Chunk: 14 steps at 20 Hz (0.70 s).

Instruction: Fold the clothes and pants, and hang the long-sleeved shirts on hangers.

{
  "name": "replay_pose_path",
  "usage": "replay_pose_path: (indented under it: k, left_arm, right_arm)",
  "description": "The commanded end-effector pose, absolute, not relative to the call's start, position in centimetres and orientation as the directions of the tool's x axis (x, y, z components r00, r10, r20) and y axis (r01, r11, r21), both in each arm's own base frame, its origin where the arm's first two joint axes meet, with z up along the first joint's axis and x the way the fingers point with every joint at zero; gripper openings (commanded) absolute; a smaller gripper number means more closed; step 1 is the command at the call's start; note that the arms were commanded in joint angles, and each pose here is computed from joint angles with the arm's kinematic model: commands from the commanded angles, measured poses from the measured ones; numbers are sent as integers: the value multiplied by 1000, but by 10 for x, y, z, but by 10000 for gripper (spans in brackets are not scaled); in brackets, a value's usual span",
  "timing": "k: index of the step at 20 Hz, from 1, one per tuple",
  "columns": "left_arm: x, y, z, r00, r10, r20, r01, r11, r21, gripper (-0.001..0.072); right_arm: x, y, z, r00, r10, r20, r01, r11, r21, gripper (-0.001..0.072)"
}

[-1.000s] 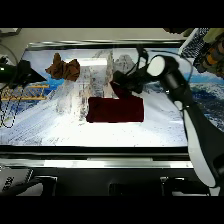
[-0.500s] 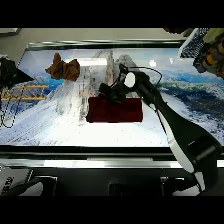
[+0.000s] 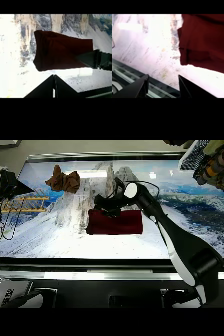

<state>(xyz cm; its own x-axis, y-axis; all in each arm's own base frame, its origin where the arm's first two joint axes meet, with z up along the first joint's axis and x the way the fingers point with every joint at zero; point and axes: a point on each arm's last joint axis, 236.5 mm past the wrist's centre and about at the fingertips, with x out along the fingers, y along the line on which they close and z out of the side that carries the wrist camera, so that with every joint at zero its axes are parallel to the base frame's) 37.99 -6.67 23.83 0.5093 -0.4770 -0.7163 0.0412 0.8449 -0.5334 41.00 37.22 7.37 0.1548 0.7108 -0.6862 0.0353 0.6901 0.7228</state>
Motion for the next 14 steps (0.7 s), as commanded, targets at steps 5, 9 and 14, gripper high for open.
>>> replay_pose_path:
  k: [5, 9, 14]
  left_arm:
    - [382, -66, 238, 515, -475, -714, 39, 845, -534, 16]
    - [382, -65, 238, 515, -472, -715, 48, 849, -526, 16]
    - [384, -61, 235, 516, -457, -725, 80, 868, -490, 17]
  right_arm:
    - [452, 250, 150, 343, 681, -647, 51, 674, 737, 444]
    - [464, 119, 120, 348, 542, -765, 112, 786, 608, 487]
    - [473, 34, 45, 248, 508, -825, 198, 807, 557, 486]
